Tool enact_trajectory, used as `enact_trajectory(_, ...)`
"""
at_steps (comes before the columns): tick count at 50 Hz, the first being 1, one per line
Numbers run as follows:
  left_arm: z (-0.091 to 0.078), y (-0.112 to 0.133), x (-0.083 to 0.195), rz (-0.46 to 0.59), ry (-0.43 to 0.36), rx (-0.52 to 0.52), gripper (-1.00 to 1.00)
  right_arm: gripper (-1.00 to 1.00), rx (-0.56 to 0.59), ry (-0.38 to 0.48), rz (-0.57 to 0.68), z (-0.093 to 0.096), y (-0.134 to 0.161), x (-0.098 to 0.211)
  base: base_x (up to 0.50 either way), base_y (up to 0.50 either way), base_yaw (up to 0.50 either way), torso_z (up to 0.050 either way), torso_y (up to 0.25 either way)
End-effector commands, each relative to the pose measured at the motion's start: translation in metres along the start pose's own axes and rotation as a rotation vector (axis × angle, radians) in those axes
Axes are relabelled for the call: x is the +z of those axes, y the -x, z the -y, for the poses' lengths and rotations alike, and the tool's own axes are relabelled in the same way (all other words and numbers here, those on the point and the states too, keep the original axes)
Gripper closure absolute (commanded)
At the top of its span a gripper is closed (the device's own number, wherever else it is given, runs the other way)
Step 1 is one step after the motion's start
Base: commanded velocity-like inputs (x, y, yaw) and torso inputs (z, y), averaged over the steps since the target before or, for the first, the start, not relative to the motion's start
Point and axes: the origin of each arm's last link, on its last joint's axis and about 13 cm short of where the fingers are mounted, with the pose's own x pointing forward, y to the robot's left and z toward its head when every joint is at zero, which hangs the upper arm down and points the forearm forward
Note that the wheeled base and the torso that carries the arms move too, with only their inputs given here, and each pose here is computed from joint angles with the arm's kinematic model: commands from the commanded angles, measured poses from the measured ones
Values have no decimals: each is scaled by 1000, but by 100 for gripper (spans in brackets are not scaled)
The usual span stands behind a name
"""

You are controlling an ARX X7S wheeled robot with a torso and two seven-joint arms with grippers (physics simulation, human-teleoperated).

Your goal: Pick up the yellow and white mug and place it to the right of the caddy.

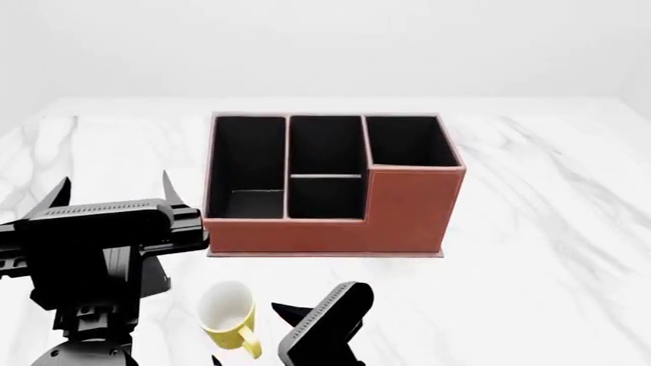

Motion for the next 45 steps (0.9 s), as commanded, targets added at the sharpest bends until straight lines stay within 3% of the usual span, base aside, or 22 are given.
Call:
enact_trajectory(1,1,-1,-2,-1,3,-8,-100,-100,27,10,-38,-3,-4,-5,0,0,0,0,0)
enact_trajectory(45,1,-1,-5,-6,6,-17,-100,-100,-27,-50,-186,35,-45,-44,0,0,0,0,0)
